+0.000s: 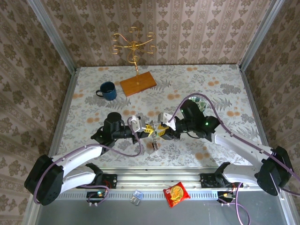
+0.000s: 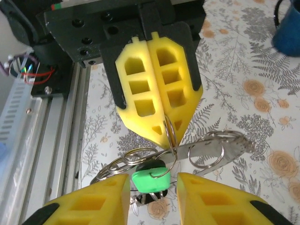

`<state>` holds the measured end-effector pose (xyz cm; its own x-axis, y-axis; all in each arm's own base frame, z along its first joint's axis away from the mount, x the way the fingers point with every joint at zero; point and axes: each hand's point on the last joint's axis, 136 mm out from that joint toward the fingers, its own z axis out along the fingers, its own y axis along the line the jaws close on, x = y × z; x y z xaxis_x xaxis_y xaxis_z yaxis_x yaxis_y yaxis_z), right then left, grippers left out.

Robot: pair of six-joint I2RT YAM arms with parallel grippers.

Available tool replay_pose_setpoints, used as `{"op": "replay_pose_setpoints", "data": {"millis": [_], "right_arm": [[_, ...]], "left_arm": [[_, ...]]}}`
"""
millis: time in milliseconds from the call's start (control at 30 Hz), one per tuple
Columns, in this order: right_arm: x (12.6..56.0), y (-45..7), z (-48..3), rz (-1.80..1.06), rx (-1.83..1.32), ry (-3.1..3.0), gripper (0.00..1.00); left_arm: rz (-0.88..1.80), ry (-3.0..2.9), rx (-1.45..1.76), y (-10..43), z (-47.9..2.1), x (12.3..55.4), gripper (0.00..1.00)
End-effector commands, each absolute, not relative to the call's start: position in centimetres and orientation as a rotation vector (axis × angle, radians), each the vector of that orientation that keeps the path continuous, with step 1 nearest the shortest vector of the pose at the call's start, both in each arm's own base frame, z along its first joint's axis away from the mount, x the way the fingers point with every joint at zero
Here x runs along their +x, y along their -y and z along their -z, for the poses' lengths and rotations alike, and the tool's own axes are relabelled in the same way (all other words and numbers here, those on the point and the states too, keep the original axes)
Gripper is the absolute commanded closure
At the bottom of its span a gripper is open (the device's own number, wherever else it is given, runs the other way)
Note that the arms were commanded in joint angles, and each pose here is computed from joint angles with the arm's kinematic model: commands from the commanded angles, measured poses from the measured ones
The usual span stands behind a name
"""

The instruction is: Put the keys on the keyring

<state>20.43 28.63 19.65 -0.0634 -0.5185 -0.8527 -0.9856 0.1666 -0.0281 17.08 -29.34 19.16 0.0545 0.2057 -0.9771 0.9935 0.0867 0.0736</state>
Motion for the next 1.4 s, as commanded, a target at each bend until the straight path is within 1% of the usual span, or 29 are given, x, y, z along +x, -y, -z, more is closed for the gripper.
{"op": "replay_pose_setpoints", "data": {"millis": [0, 300, 500, 933, 1367], "right_arm": [[21.0, -28.5, -20.9, -0.803, -1.319, -1.683, 0.67], [20.4, -27.3, -20.1, -0.779, -1.264, -1.712, 0.67], [20.3, -27.7, -20.7, -0.802, -1.273, -1.684, 0.65], [21.7, -29.4, -21.7, -0.852, -1.241, -1.664, 0.63], [22.6, -29.5, -23.1, -0.851, -1.178, -1.672, 0.62]], "left_arm": [[0.981, -1.264, 1.257, 29.3, -21.2, 17.3, 1.0], [0.983, -1.266, 1.206, 29.0, -21.2, 17.5, 1.0], [0.99, -1.264, 1.19, 29.0, -21.3, 17.6, 1.0], [0.998, -1.262, 1.19, 29.2, -21.2, 17.6, 1.0], [0.974, -1.254, 1.204, 29.2, -21.0, 17.8, 1.0]]}}
